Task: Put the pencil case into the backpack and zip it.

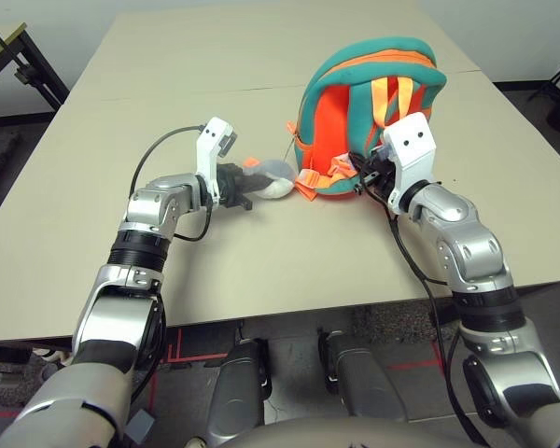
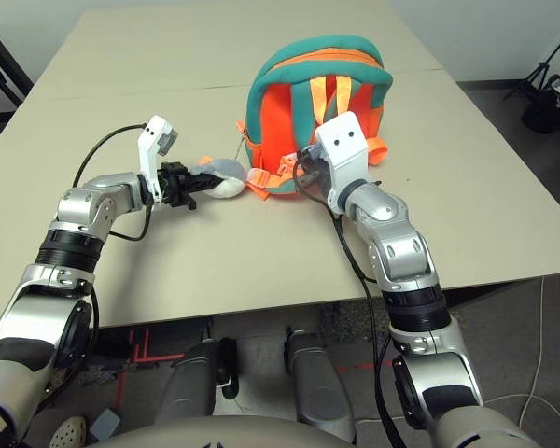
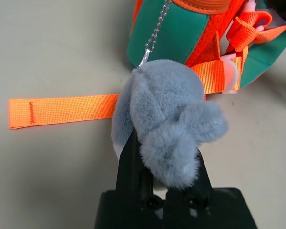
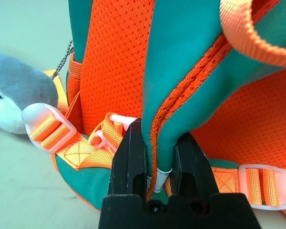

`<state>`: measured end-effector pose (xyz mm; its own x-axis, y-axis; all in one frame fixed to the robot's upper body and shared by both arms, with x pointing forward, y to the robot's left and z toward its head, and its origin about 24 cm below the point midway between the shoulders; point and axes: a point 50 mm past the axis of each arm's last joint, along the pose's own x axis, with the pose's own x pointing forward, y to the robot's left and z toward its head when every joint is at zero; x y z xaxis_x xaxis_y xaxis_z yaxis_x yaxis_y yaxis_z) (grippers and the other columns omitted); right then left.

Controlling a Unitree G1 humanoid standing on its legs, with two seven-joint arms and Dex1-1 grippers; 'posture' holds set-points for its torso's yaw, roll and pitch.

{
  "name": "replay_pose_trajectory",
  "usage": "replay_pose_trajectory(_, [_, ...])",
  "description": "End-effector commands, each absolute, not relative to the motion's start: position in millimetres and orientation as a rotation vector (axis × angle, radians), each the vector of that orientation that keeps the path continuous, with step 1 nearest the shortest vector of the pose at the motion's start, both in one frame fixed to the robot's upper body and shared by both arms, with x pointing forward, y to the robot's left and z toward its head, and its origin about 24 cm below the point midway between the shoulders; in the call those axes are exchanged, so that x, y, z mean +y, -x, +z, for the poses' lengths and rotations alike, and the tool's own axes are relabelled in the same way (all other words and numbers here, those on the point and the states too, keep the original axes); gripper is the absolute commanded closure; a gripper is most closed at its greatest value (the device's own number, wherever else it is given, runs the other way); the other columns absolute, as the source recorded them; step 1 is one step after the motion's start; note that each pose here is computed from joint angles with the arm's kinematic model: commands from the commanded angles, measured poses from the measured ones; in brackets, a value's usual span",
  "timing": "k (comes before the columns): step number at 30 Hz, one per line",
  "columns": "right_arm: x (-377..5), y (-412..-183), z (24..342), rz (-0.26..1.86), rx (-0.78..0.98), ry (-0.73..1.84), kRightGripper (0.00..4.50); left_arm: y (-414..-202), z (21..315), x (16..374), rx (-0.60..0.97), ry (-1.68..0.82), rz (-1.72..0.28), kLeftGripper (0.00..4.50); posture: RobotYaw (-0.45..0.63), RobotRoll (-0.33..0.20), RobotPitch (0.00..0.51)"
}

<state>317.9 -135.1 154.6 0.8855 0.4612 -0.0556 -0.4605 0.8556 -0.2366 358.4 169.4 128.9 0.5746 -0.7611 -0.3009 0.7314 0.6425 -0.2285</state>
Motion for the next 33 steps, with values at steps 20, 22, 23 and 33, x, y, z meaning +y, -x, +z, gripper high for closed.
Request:
replay_pose_trajectory(20, [-149.1, -303.0, 166.4, 0.625, 0.130, 0.212, 0.01, -344.0, 172.9, 170.4, 0.277, 0.127, -0.840, 0.00, -0.11, 0.000, 0.170])
replay_pose_trajectory(22, [-157.4, -298.6, 172.3, 0.638, 0.154, 0.213, 0.01, -342.9, 171.8, 170.3, 0.282, 0.124, -0.839, 0.00, -0.11, 0.000, 0.171])
replay_pose_trajectory(23, [-161.2, -296.7, 174.9, 0.641, 0.164, 0.213, 0.01, -342.5, 171.4, 170.0, 0.283, 0.123, -0.839, 0.00, -0.11, 0.000, 0.171])
replay_pose_trajectory(33, [-202.3, -281.2, 190.3, 0.572, 0.229, 0.198, 0.01, -341.1, 169.7, 171.2, 0.290, 0.120, -0.834, 0.00, -0.13, 0.000, 0.171])
